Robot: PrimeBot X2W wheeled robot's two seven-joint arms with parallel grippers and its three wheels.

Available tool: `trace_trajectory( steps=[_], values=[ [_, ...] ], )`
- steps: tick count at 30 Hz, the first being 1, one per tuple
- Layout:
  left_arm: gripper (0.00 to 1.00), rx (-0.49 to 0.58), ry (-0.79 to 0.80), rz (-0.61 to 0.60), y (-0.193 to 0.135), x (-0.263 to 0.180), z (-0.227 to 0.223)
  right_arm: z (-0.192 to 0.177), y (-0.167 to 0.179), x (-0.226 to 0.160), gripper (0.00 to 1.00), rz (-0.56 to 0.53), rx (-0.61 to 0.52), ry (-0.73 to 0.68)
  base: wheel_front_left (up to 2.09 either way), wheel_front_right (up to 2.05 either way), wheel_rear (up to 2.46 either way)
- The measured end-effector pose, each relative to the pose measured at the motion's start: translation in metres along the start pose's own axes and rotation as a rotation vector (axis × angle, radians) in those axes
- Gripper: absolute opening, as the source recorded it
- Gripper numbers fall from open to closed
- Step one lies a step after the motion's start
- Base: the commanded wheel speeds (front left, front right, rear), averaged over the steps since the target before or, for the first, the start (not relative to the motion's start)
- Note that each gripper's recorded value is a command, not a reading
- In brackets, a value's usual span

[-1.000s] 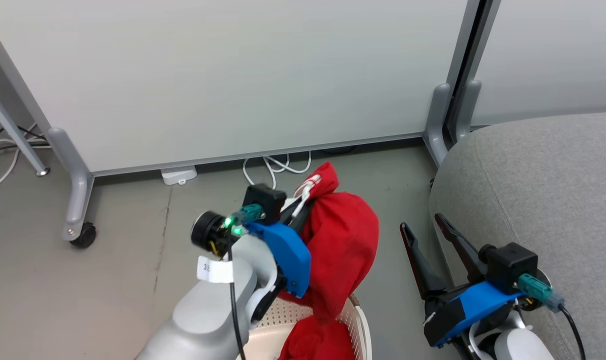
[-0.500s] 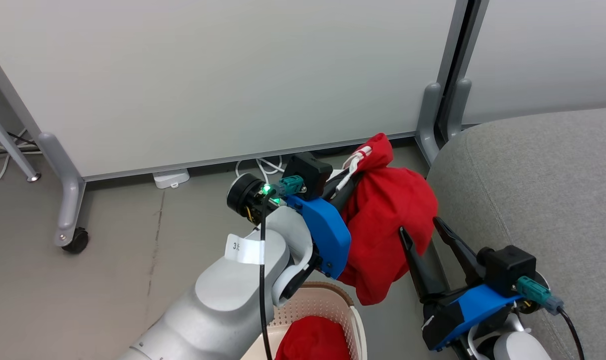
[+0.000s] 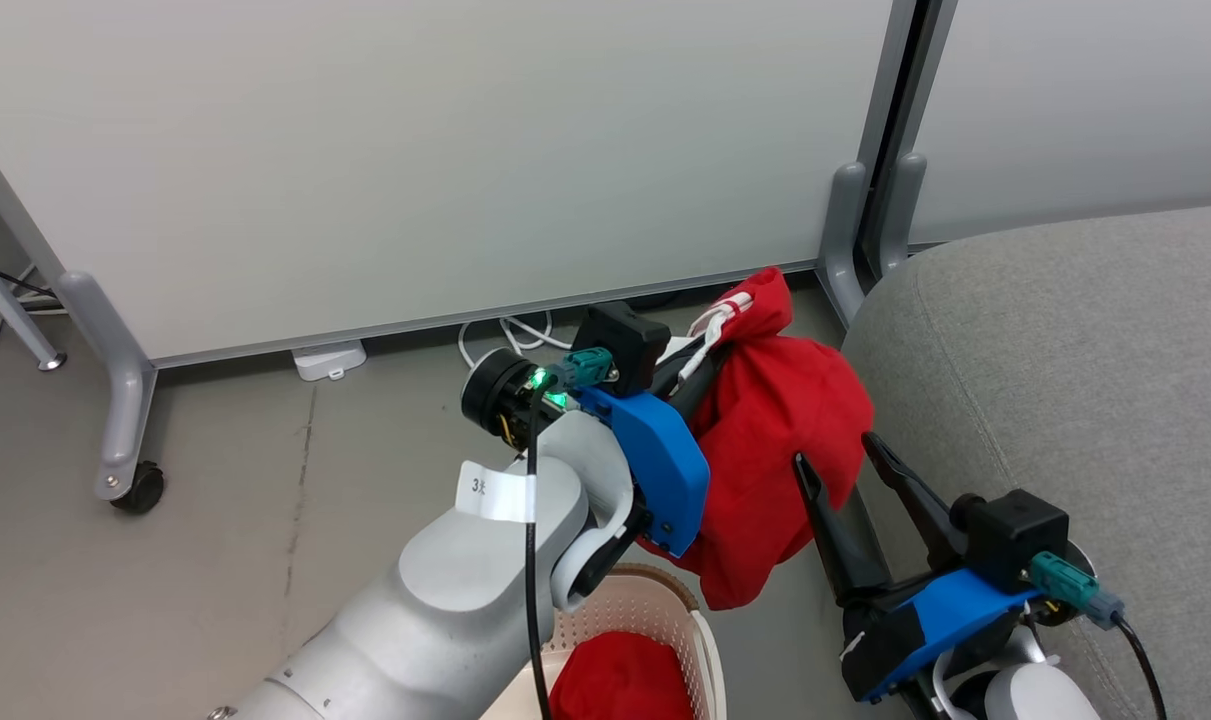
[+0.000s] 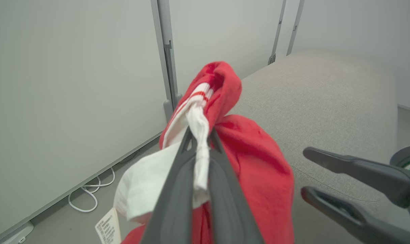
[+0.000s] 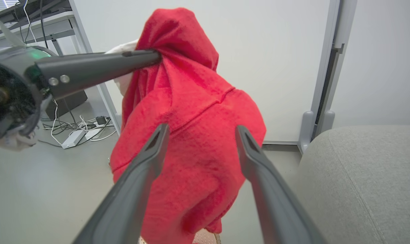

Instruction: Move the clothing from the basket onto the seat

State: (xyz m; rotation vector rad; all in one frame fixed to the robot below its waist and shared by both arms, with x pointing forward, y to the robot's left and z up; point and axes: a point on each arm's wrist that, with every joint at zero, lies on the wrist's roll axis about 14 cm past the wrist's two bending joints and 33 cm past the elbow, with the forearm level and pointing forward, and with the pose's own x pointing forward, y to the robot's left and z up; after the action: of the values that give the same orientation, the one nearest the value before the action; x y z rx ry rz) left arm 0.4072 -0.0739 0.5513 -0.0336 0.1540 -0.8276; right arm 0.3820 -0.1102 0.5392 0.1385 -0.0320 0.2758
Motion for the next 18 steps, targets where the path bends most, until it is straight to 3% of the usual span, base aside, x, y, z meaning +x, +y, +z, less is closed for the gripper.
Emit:
trace_trajectory(
  steps=[10, 18],
  values=[
    [0.00, -0.009, 0.018, -0.002, -0.001, 0.004, -0.007, 0.017, 0.011, 0.011, 1.00, 0.043, -0.013, -0.019, 0.00, 0.00, 0.00],
    [0.00, -0.026, 0.021, -0.021, -0.007, 0.006, -0.009, 0.009, 0.016, 0.027, 1.00, 0.069, -0.047, 0.053, 0.00, 0.00, 0.00]
  ],
)
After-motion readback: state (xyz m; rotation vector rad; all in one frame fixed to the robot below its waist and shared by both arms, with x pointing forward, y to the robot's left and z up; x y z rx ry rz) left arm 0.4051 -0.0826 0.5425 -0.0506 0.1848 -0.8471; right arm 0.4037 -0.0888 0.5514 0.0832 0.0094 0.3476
